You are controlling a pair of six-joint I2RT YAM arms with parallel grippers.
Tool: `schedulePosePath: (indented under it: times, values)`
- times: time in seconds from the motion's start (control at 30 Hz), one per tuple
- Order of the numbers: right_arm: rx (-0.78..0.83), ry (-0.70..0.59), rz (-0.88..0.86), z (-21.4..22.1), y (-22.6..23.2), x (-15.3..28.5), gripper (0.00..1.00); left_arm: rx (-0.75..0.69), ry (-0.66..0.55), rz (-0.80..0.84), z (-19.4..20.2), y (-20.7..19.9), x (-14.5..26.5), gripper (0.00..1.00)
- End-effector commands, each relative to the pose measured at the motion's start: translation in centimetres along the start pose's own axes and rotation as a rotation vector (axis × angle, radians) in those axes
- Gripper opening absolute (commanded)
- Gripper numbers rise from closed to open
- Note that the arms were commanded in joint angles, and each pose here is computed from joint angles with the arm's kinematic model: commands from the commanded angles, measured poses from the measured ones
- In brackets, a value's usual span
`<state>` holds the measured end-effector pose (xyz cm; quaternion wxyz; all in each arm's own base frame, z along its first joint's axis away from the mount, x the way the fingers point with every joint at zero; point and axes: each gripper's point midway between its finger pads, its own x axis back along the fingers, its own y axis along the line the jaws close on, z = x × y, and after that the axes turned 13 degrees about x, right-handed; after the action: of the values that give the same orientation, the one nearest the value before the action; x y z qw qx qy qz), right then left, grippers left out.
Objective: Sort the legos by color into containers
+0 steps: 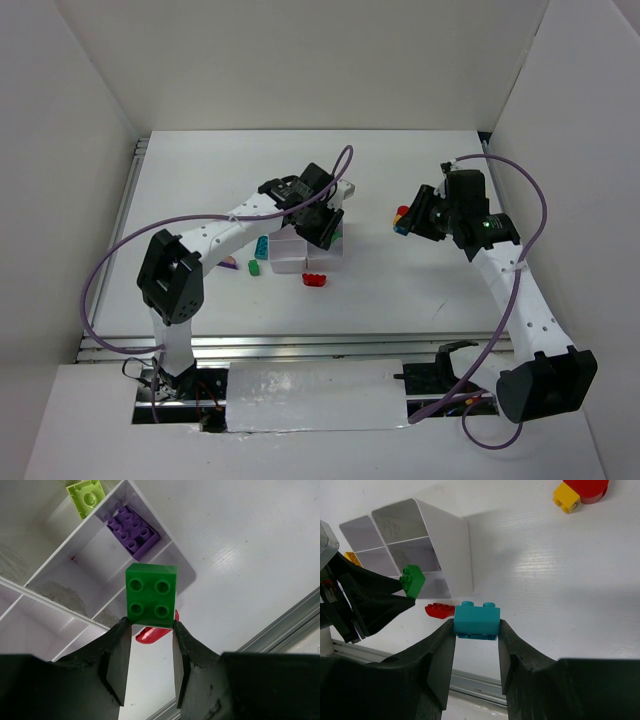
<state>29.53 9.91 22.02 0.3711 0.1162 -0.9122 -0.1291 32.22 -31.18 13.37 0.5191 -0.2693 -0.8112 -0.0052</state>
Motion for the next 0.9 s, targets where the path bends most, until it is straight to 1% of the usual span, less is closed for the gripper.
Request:
schedulePosePath:
  times: [0.0, 0.07, 0.13, 0.37, 0.5, 0.63, 0.73, 0.87]
  values:
    - [0.029, -0.056, -0.023, -1.4, 0.7, 0.5, 0.00, -0.002, -0.021, 0.014, -0.3, -0.2, 0.7, 0.29]
    - [0.030, -0.056, -0.025, -1.4, 0.7, 0.5, 0.00, -0.002, -0.019, 0.008, -0.2, -0.1, 0.8, 0.30]
    - [0.030, -0.057, -0.025, -1.4, 0.7, 0.6, 0.00, -0.001, -0.016, -0.001, 0.0, 0.1, 0.7, 0.35]
    - [0.029, -0.054, -0.032, -1.4, 0.8, 0.4, 0.00, 0.006, -0.016, -0.014, 0.5, 0.5, 0.7, 0.43]
    - [0.027, -0.047, -0.040, -1.3, 0.9, 0.4, 0.00, 0.017, -0.016, -0.017, 0.5, 0.6, 0.6, 0.51]
    - [0.030, -0.047, -0.046, -1.4, 1.1, 0.4, 0.00, 0.015, -0.040, -0.017, 0.0, 0.4, 1.2, 0.57]
    - [0.031, -0.045, -0.052, -1.4, 1.2, 0.3, 0.00, 0.009, -0.056, -0.009, -0.4, 0.2, 1.7, 0.58]
    - [0.028, -0.044, -0.052, -1.4, 1.2, 0.3, 0.00, 0.003, -0.063, -0.009, -0.6, 0.1, 2.1, 0.58]
